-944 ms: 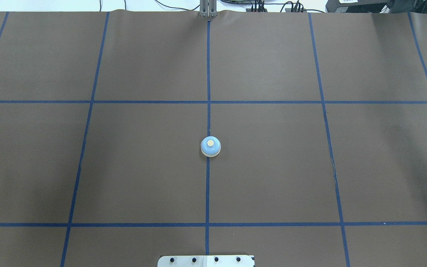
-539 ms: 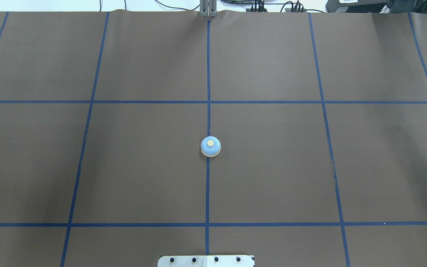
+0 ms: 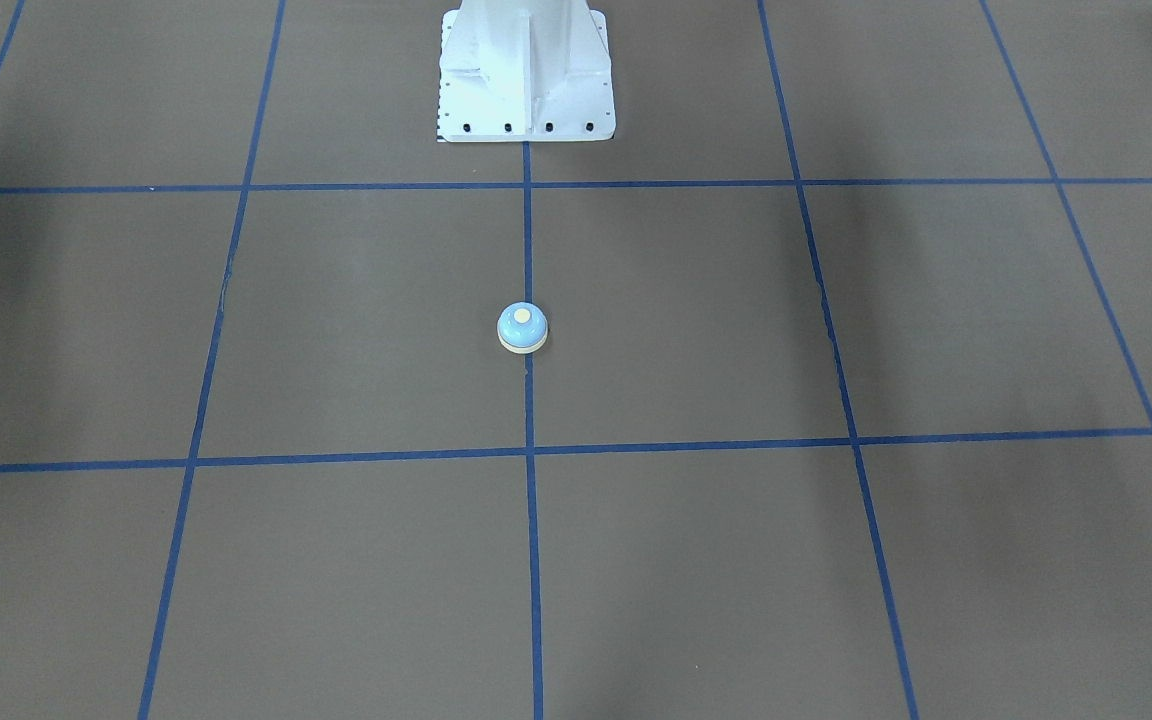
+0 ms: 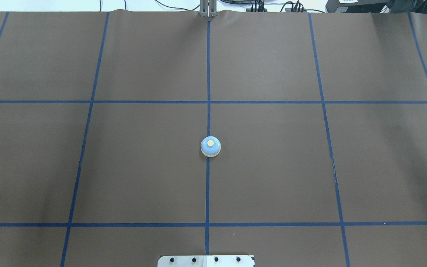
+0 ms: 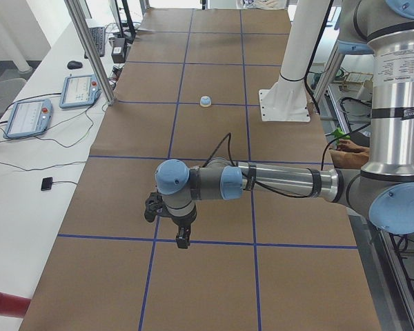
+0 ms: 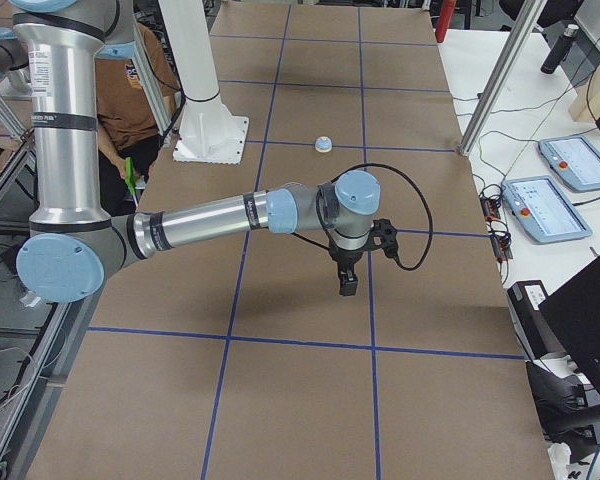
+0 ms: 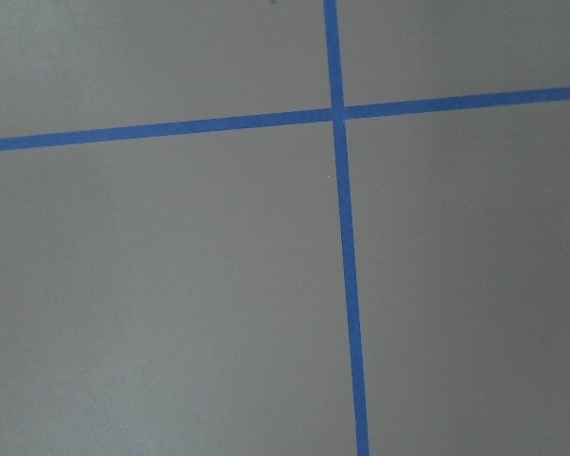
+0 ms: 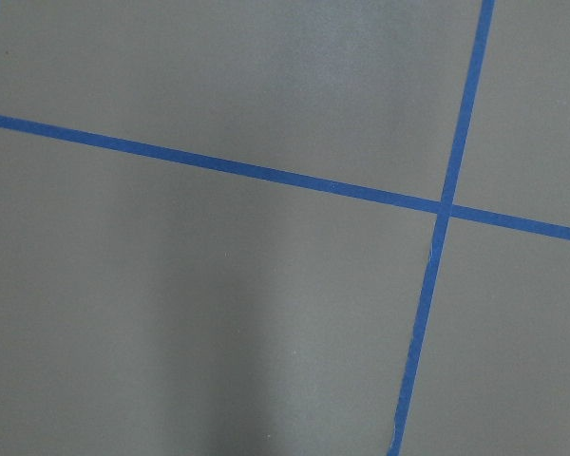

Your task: Place and press bell with both arms

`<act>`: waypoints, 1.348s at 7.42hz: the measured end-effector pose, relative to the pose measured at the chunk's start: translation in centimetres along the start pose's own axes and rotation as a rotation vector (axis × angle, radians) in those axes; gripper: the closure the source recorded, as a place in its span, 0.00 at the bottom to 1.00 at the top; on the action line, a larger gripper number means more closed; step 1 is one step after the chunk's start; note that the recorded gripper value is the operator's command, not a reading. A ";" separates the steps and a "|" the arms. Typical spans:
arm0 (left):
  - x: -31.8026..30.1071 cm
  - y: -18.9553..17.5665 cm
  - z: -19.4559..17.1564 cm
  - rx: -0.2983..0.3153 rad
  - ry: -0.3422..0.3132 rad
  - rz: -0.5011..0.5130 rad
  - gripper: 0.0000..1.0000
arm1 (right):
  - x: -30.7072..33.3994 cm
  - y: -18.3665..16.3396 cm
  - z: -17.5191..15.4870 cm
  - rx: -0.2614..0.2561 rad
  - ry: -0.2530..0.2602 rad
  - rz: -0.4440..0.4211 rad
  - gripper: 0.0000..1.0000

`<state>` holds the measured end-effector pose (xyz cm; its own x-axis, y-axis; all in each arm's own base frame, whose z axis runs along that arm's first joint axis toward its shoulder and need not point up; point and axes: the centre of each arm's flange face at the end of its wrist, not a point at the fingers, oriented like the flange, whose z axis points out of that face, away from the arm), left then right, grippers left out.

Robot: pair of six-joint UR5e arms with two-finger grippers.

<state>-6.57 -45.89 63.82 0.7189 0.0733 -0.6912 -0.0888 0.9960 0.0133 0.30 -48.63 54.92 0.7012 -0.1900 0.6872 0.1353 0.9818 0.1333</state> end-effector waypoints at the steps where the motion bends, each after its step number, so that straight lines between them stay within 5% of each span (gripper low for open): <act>1: -0.1 0.1 0.1 -0.002 0.001 -0.004 0.00 | 0.2 0.1 0.2 -0.005 -0.001 0.006 0.00; 10: 0.8 1.0 -0.9 0.030 -0.011 0.019 0.00 | 0.8 0.2 0.9 -0.019 -0.005 0.032 0.00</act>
<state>-6.74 -44.87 62.63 0.7246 0.0922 -0.6830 -0.0815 0.9955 0.0480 0.26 -48.63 56.14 0.7016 -0.1587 0.6947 0.1263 0.9871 0.0979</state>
